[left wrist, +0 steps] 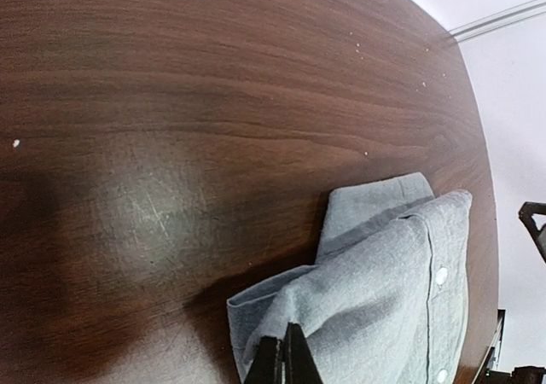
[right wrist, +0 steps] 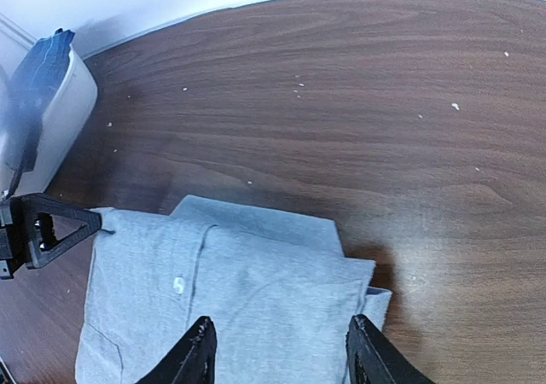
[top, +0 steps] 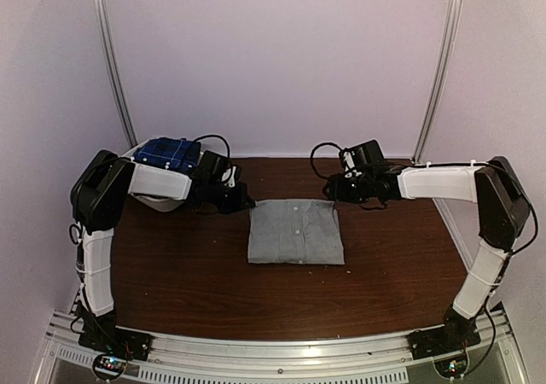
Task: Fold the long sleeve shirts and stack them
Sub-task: Adjust the square-folded shirt at the center of the board.
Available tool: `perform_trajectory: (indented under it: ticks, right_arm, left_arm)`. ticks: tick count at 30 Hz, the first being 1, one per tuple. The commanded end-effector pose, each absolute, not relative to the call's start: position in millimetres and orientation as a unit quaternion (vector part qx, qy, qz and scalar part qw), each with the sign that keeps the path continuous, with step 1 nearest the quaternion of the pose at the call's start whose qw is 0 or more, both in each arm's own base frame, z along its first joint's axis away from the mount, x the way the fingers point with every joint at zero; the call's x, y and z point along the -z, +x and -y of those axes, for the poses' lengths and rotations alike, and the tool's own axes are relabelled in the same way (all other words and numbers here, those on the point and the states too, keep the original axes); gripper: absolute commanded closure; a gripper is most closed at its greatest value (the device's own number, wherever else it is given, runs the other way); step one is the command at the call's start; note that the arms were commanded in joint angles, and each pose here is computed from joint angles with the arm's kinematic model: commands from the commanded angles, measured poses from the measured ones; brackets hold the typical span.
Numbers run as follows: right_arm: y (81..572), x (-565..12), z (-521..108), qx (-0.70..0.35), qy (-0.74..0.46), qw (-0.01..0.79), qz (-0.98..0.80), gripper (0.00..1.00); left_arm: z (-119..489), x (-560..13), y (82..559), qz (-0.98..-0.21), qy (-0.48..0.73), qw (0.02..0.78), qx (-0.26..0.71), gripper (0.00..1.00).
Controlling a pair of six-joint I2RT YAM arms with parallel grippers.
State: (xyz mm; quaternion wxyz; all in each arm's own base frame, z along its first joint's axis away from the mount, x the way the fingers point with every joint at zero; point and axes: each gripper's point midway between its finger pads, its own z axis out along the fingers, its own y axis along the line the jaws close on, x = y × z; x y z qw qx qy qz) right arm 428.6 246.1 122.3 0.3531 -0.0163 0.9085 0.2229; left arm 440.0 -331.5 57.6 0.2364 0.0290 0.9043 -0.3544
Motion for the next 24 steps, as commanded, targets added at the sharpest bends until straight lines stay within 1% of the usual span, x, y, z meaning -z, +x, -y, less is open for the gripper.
perform_trajectory:
  ticks: [1, 4, 8, 14, 17, 24]
  right_arm:
    - [429, -129, -260, -0.172, -0.040, 0.371, -0.912, 0.47]
    - [434, -115, -268, -0.157, -0.048, 0.355, -0.921, 0.48]
    - [442, -109, -267, -0.137, -0.049, 0.353, -0.924, 0.48]
    - [450, -112, -259, -0.102, -0.047, 0.361, -0.926, 0.46]
    - [449, -108, -243, -0.064, -0.037, 0.357, -0.931, 0.44]
    - [436, -94, -216, -0.105, -0.023, 0.353, -0.929, 0.44]
  left_arm:
    - [346, -85, 441, -0.893, 0.061, 0.257, 0.364, 1.00]
    - [355, -86, 444, -0.892, 0.070, 0.254, 0.368, 1.00]
    - [363, -85, 451, -0.891, 0.077, 0.252, 0.370, 1.00]
    - [373, -74, 457, -0.891, 0.079, 0.240, 0.376, 1.00]
    - [374, -70, 457, -0.893, 0.074, 0.236, 0.375, 1.00]
    - [373, -68, 457, -0.894, 0.071, 0.234, 0.374, 1.00]
